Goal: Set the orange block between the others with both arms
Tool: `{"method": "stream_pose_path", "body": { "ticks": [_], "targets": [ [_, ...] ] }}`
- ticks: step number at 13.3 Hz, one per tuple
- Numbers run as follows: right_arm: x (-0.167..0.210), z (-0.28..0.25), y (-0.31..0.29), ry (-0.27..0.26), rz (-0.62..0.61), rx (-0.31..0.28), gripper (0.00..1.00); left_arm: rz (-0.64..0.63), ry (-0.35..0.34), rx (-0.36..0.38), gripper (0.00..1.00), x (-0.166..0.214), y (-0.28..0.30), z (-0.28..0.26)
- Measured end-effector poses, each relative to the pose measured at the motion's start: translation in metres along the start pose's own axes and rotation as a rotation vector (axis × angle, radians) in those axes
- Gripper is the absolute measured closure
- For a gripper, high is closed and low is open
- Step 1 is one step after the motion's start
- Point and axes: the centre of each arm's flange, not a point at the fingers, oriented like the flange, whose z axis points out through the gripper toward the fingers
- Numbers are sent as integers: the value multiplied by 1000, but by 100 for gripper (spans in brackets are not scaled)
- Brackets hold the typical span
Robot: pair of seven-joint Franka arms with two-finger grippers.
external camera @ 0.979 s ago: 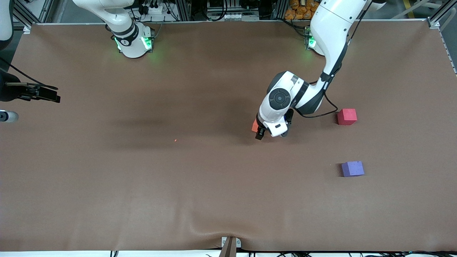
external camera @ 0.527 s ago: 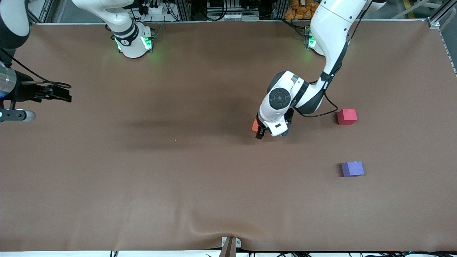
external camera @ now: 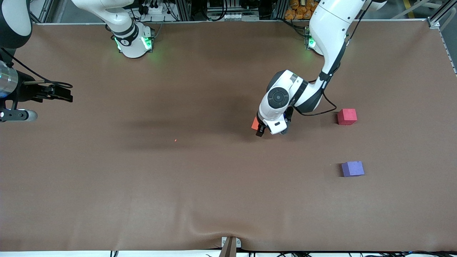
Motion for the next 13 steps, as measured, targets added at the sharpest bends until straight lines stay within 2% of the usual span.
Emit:
{"method": "stream_pose_path", "body": {
  "ticks": [7, 9, 13],
  "targets": [
    [0, 0, 0, 0, 0, 0, 0, 0, 0, 1, 0, 0, -1, 1],
    [0, 0, 0, 0, 0, 0, 0, 1, -1, -4, 20, 0, 0, 0],
    [0, 0, 0, 0, 0, 0, 0, 14, -8, -35, 30, 1, 8, -13]
  ]
}}
